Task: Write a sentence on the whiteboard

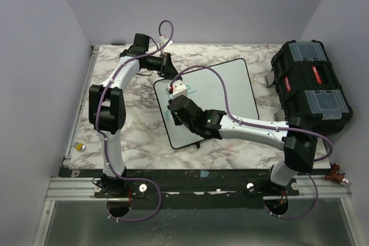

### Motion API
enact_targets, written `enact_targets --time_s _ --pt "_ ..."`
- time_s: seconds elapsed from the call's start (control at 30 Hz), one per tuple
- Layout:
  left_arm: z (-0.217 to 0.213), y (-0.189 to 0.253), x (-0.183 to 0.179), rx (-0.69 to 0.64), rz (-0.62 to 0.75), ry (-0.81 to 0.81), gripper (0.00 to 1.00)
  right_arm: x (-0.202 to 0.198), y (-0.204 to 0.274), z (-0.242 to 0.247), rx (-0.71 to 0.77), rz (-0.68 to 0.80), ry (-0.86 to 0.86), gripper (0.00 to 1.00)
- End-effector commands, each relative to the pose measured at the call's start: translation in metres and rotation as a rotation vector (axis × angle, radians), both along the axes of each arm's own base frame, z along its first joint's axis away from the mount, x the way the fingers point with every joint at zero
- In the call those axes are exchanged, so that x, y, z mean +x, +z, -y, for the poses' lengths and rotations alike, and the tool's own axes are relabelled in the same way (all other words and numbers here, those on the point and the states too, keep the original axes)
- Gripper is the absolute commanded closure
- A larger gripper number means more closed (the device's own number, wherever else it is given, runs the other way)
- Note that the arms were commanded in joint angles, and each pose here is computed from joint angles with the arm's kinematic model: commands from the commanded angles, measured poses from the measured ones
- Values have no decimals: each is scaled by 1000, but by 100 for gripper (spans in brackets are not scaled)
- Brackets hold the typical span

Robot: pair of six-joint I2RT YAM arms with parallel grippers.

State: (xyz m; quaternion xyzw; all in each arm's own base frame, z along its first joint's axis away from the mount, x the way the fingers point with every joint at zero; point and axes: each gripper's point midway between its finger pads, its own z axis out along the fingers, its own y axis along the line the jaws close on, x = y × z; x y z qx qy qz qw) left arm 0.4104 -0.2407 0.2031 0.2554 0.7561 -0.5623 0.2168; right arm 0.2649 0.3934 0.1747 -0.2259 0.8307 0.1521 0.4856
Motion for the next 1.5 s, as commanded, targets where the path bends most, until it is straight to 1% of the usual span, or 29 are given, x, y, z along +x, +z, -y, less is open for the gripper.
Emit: enact_targets --time_s 0.0,0.17,0.5,1.03,1.3,1.37,1.47 --pt "-5 14 12 36 146 34 100 12 -1 15 -60 42 -86 99" --pt "-5 14 12 35 146 34 100 4 -9 21 -70 14 -74 99" --pt "-5 14 12 37 143 36 100 -20 -26 23 -53 -80 14 99" --pt "-5 13 12 39 143 38 100 -27 -28 27 -54 -107 31 99" --pt "-5 11 13 43 138 40 100 -31 9 22 75 -89 36 99" --pt "-5 11 13 44 140 40 100 -26 14 27 97 -69 -12 99" --pt "-5 11 13 45 138 41 100 -15 16 37 90 -33 -88 99"
